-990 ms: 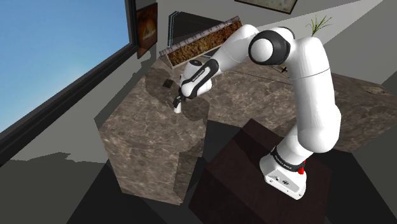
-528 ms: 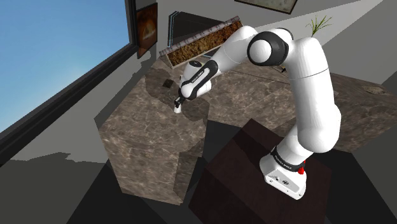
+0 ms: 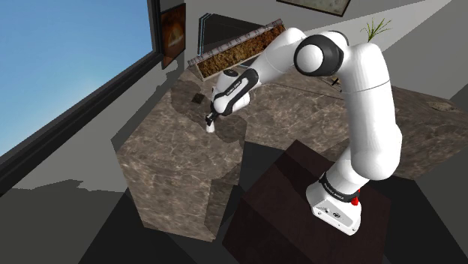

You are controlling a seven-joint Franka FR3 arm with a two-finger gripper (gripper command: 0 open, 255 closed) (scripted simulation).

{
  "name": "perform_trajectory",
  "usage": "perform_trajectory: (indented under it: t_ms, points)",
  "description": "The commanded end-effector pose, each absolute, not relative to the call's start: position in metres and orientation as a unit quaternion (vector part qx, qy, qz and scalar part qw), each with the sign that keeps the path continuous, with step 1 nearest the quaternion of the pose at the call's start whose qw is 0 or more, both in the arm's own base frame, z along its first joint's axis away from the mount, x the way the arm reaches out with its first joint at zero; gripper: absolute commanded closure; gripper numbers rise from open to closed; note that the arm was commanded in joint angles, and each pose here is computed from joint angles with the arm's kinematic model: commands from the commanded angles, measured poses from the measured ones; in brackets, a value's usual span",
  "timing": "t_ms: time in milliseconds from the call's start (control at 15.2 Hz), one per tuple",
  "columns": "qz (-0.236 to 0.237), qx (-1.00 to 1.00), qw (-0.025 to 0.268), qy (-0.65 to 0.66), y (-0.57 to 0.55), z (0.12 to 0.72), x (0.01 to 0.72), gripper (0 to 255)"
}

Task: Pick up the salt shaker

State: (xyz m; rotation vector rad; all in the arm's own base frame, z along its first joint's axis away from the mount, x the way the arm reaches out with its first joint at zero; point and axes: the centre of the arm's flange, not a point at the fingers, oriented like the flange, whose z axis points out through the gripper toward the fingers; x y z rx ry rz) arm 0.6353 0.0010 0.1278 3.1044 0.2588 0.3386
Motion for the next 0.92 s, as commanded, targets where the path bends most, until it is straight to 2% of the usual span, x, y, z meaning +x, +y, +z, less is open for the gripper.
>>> perform_trajectory:
  t_ms: [0, 858]
  points:
    - [0.108, 0.991, 0.004, 0.083, 0.0, 0.137, 0.635, 255]
    - [0.108, 0.991, 0.004, 0.083, 0.0, 0.196, 0.635, 255]
